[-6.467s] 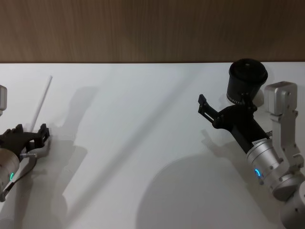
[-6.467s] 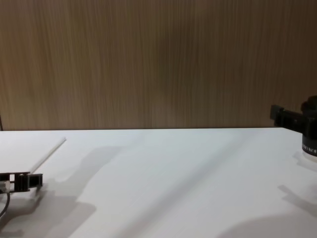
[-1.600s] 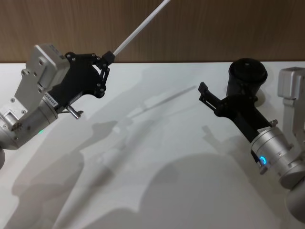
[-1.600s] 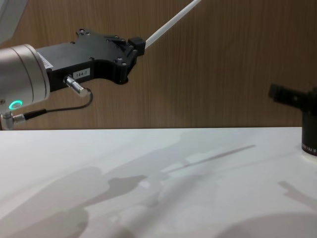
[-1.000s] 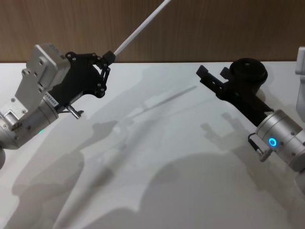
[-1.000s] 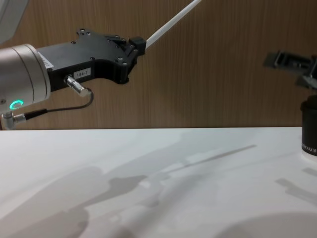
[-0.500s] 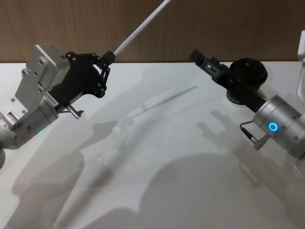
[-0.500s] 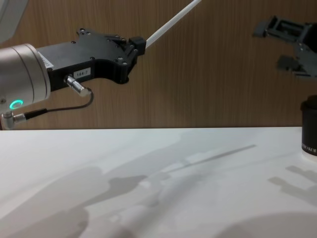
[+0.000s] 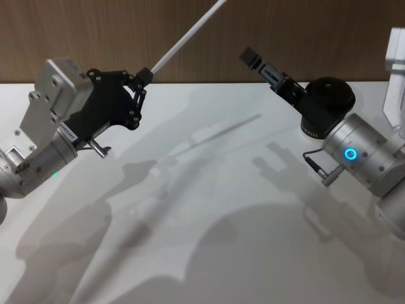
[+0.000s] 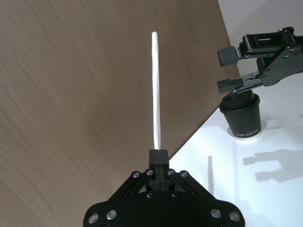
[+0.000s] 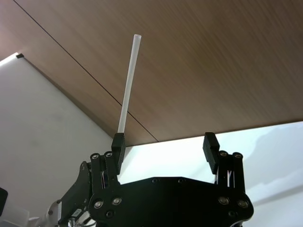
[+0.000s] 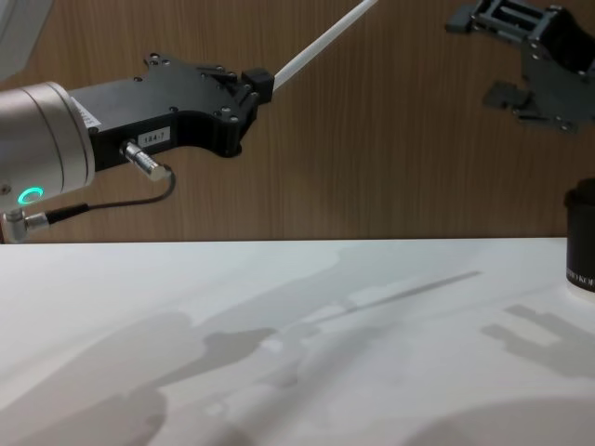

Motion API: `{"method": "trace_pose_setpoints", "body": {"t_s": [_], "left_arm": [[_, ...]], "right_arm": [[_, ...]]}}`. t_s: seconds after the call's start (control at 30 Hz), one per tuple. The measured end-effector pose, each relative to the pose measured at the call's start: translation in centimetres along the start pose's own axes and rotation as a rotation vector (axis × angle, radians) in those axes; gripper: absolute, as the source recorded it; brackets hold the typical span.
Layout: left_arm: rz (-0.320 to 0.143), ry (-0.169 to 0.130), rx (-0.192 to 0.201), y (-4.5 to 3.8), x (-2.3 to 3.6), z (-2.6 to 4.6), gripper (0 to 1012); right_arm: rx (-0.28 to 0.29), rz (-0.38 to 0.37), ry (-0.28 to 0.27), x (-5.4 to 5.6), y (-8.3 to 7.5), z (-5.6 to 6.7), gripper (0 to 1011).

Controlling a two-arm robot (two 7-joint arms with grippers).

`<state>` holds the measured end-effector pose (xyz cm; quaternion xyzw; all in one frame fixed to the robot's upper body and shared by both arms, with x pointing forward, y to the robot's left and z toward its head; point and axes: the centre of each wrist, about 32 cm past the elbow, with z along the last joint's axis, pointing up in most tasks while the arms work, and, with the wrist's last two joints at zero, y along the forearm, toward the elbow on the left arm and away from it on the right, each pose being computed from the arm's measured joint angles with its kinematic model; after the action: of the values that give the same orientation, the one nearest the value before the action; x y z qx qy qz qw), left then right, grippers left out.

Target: Pick up the straw with one hand, pass it to the other hand, and insert it into the cup.

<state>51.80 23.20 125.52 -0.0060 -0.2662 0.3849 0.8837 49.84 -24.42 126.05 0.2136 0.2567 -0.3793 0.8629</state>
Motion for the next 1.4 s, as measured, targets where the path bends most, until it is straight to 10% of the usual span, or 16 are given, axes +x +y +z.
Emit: {"method": "trace_pose_setpoints", "body": {"t_s": [1.4], "left_arm": [[0.0,0.0,0.0,0.0,0.0,0.0,0]], "right_arm": [[0.047,0.048,0.001,-0.3,5.2,0.7,1001]]}}
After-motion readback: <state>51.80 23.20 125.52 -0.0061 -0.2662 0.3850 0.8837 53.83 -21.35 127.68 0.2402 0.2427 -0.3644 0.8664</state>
